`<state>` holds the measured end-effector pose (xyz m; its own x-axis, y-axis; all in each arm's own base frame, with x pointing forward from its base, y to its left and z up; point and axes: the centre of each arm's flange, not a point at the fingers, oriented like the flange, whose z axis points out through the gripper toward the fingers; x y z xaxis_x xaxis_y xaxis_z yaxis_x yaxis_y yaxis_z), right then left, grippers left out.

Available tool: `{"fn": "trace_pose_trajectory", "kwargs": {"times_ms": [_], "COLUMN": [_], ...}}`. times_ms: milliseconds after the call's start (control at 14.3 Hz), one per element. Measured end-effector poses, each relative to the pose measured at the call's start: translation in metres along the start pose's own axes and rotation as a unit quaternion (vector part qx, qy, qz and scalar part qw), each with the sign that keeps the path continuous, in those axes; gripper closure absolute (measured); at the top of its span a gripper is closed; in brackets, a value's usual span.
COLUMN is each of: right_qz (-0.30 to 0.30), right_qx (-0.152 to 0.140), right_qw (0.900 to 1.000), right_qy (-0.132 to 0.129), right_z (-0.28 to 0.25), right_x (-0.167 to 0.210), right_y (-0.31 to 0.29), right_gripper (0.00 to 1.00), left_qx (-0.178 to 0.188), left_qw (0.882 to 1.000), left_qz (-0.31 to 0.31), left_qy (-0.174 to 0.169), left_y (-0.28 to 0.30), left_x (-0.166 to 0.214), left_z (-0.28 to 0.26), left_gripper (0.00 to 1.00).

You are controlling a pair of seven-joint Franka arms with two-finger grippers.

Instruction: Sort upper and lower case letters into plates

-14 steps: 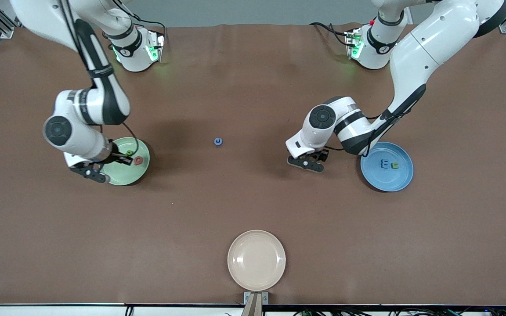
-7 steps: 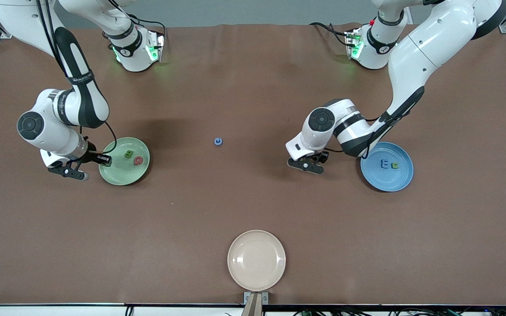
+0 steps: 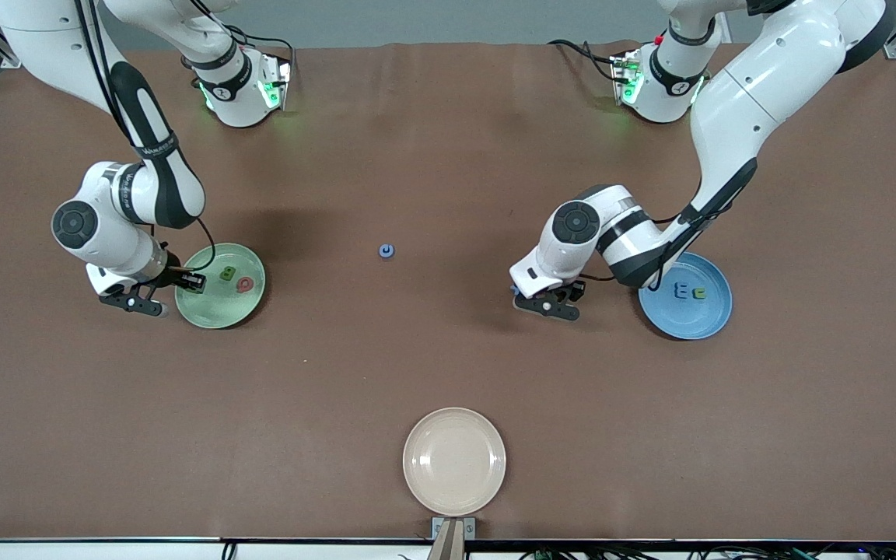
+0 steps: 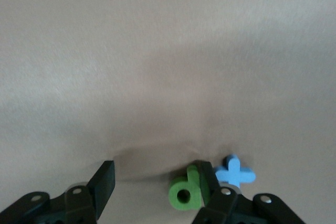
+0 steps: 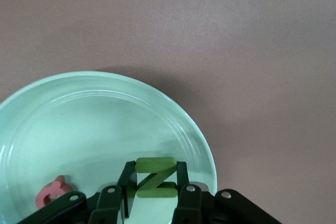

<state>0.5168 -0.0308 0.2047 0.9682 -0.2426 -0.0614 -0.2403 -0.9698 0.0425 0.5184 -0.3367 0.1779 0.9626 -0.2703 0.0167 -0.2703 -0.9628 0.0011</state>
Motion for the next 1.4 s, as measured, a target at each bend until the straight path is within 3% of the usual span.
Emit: {"fn": "trace_pose_trajectory", "kwargs": {"times_ms": [210,280,701,982,1122,1402], "right_qz": [0.0,0.0,0.002,0.062,0.104,0.169], "right_qx": [-0.002,-0.003,-0.001,0.012,0.014,0.021], "right_qw": [1.0,1.0,1.0,0.998,0.994,0.985], "right_qy": [-0.005,-0.005,-0.01,-0.016,-0.009,0.006], "right_z": [0.005,0.006,0.003,-0.034,-0.049,-0.062], "right_x": [-0.001,-0.001,-0.001,-0.013,-0.04,-0.117], "right_y": [0.0,0.0,-0.003,-0.065,-0.133,-0.263], "right_gripper": [0.65,0.6,0.03,0.0,0.0,0.0], "left_qx": [-0.001,-0.002,-0.004,-0.003,-0.003,-0.002], "left_qw": [1.0,1.0,1.0,1.0,1.0,1.0], "left_qz": [0.002,0.004,0.007,0.007,0.007,0.007], "left_qy": [0.001,-0.001,-0.006,-0.005,-0.005,-0.006], "left_y": [0.003,0.006,0.009,0.009,0.01,0.01], "left_x": [0.0,-0.001,-0.004,-0.004,-0.004,-0.004], "left_z": [0.0,0.002,0.007,0.007,0.006,0.006], "left_gripper": [0.28,0.28,0.28,0.37,0.44,0.44]}}
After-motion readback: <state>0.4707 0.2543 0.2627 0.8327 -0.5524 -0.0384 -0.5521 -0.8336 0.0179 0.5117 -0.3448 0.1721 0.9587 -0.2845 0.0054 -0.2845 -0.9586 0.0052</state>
